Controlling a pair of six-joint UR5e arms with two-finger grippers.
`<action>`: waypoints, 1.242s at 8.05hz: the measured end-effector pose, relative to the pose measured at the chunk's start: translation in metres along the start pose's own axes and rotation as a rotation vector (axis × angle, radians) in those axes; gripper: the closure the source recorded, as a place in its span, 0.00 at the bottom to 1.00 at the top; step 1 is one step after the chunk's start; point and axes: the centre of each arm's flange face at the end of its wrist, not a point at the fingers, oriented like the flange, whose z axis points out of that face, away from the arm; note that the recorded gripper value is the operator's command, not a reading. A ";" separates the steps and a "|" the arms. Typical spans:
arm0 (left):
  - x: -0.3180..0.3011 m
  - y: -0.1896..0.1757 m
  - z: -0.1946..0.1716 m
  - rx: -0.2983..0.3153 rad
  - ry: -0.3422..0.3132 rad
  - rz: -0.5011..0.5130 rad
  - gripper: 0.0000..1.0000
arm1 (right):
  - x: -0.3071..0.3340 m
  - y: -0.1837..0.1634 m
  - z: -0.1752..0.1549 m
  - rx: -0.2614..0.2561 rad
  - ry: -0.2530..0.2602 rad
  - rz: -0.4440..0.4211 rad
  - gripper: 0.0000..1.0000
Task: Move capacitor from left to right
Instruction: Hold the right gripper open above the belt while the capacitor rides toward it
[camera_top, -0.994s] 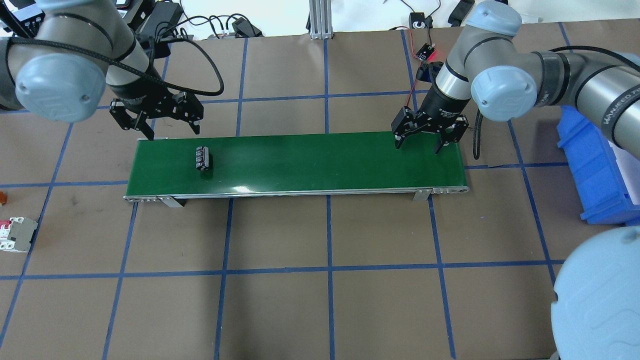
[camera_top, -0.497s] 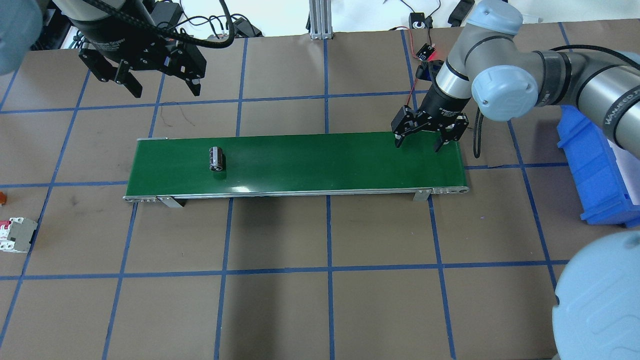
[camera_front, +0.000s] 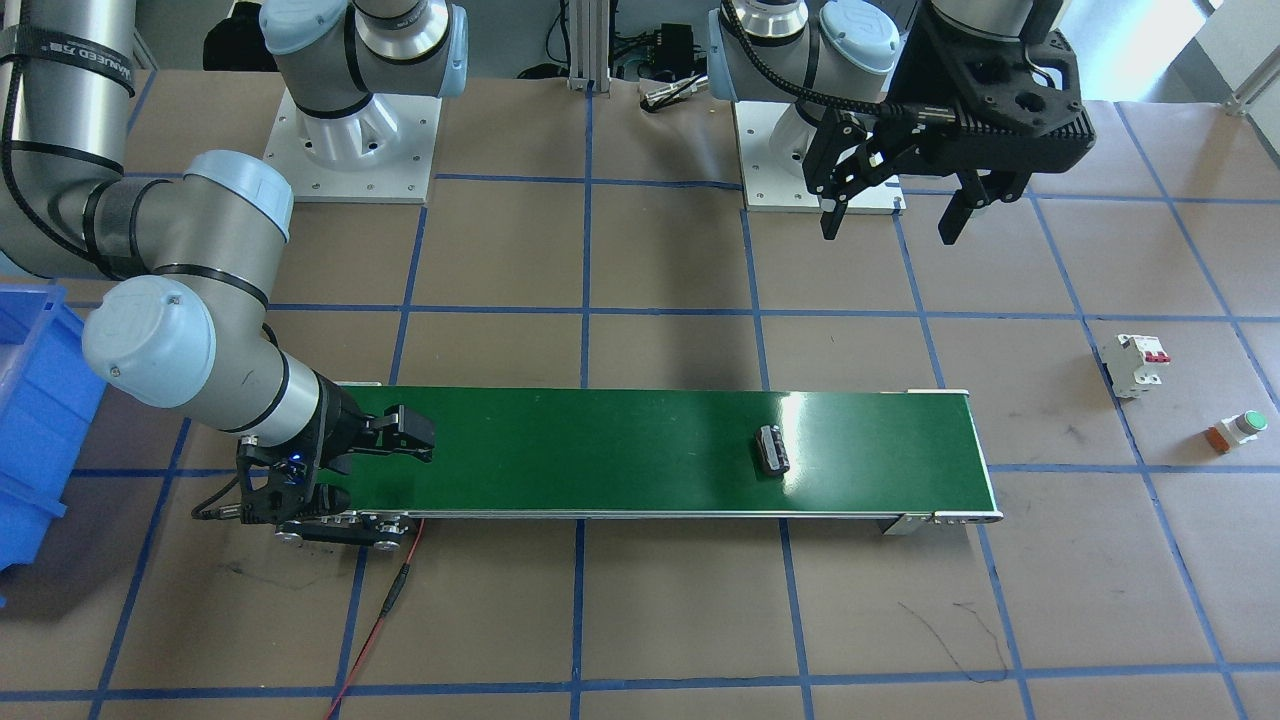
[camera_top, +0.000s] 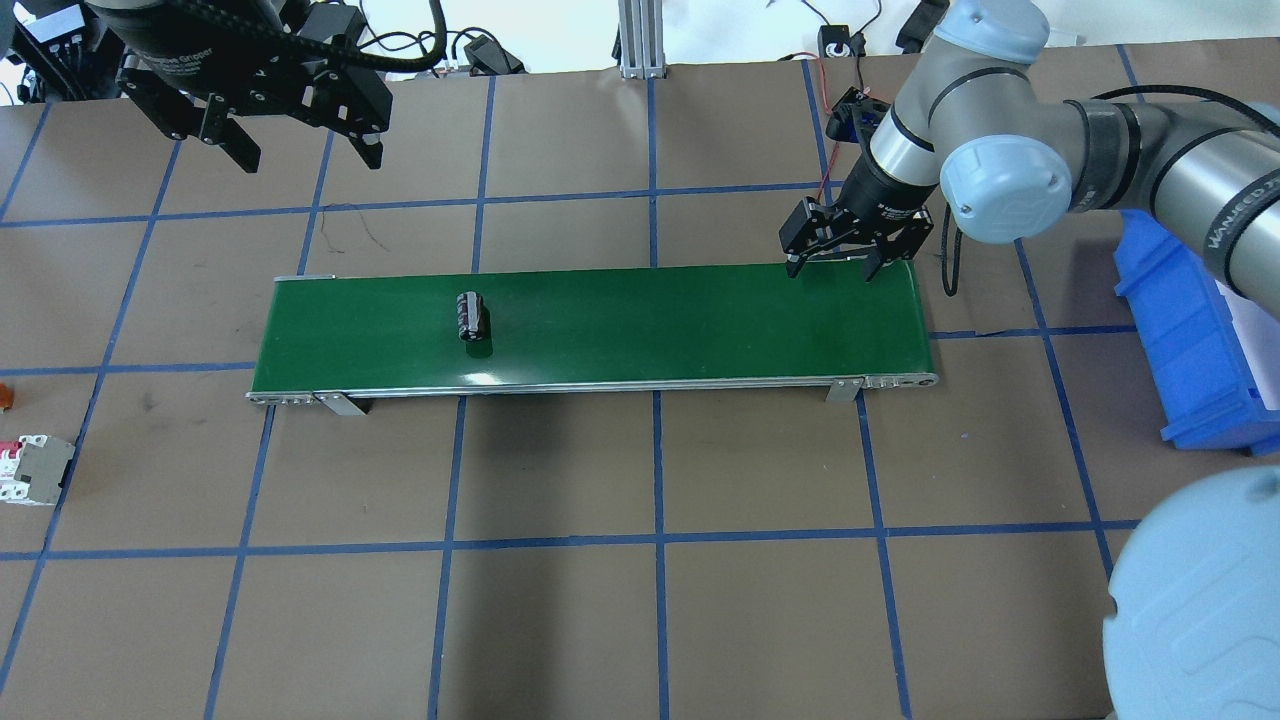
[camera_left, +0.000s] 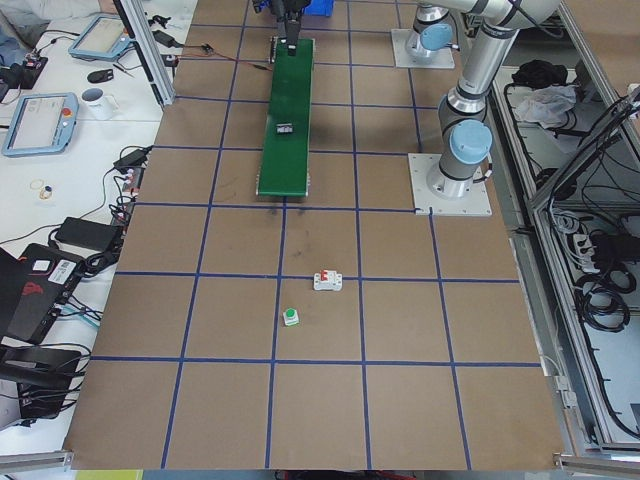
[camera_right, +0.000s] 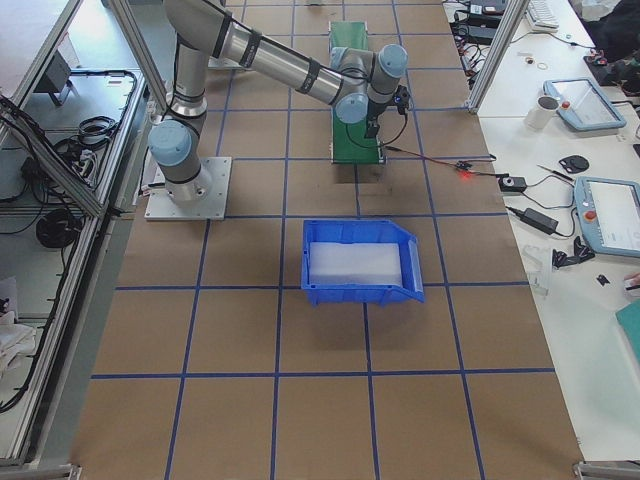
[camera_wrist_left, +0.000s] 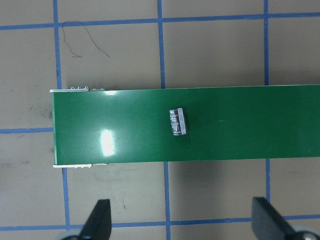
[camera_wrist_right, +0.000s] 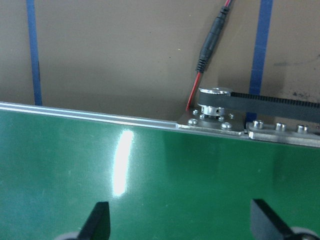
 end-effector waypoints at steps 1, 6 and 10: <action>0.000 -0.002 0.003 0.000 0.000 -0.002 0.00 | -0.004 0.000 0.002 0.001 0.000 -0.018 0.00; 0.001 -0.004 0.008 0.009 0.001 0.003 0.00 | -0.021 -0.002 -0.003 0.023 0.006 -0.047 0.00; 0.003 -0.003 0.008 0.008 0.001 0.007 0.00 | -0.021 -0.002 0.003 0.010 -0.011 -0.036 0.00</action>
